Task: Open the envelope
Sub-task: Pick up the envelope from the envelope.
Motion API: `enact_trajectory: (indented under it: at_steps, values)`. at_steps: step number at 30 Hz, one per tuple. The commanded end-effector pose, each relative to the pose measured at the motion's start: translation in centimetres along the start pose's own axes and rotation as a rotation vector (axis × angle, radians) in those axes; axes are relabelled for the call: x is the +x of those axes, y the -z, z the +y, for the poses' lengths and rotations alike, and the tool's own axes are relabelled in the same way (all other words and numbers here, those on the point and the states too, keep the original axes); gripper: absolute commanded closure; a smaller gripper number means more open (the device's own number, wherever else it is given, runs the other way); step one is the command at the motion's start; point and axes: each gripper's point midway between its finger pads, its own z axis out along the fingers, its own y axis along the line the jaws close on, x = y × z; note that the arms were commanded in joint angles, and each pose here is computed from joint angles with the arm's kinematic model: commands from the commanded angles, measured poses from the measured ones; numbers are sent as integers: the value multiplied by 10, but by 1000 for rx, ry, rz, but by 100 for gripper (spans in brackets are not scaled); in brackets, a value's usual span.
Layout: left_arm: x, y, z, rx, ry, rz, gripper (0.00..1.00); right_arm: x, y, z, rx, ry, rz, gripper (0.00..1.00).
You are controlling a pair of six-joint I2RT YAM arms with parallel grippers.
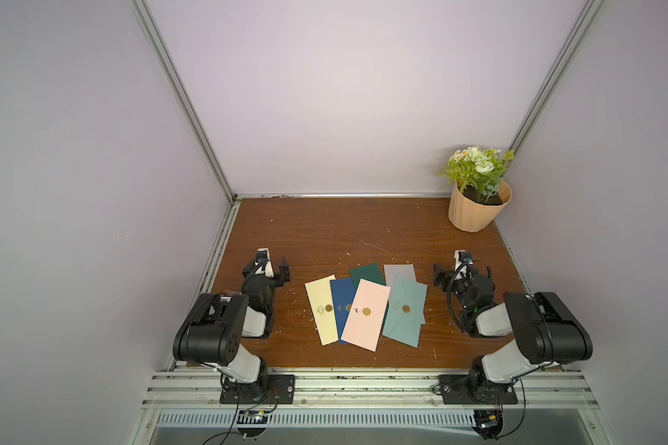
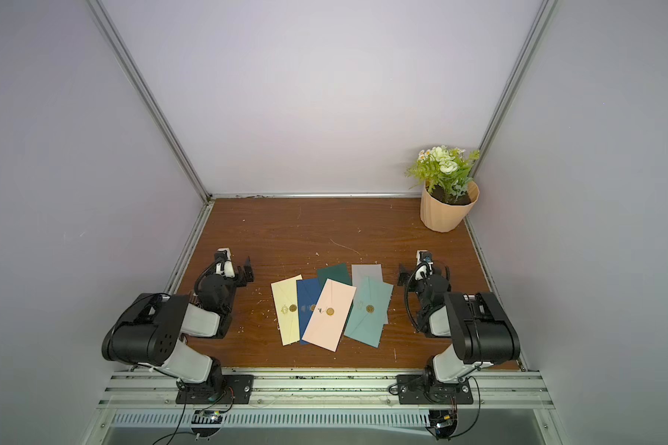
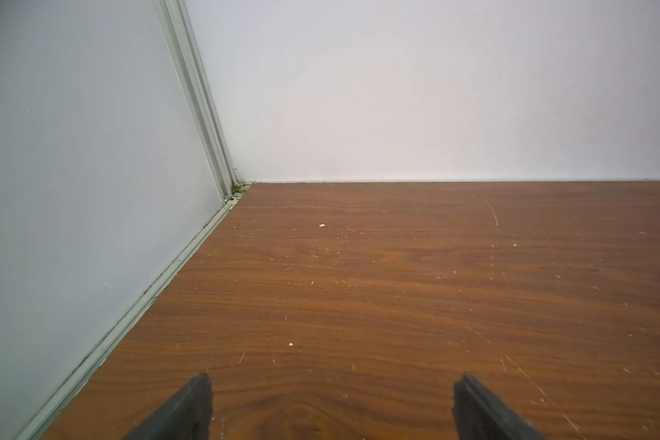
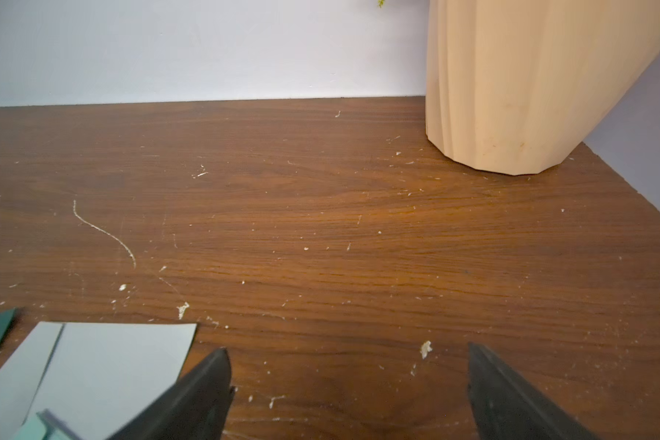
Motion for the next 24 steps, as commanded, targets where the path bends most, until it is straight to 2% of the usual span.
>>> enact_trajectory:
  at_steps: [1, 24]
  values:
    - [-14, -3, 1, 1, 0, -51, 0, -30, 0, 0, 4, 13, -105, 0]
    - [-14, -4, 1, 2, 0, -48, 0, -29, -3, -6, 5, -13, -94, 0]
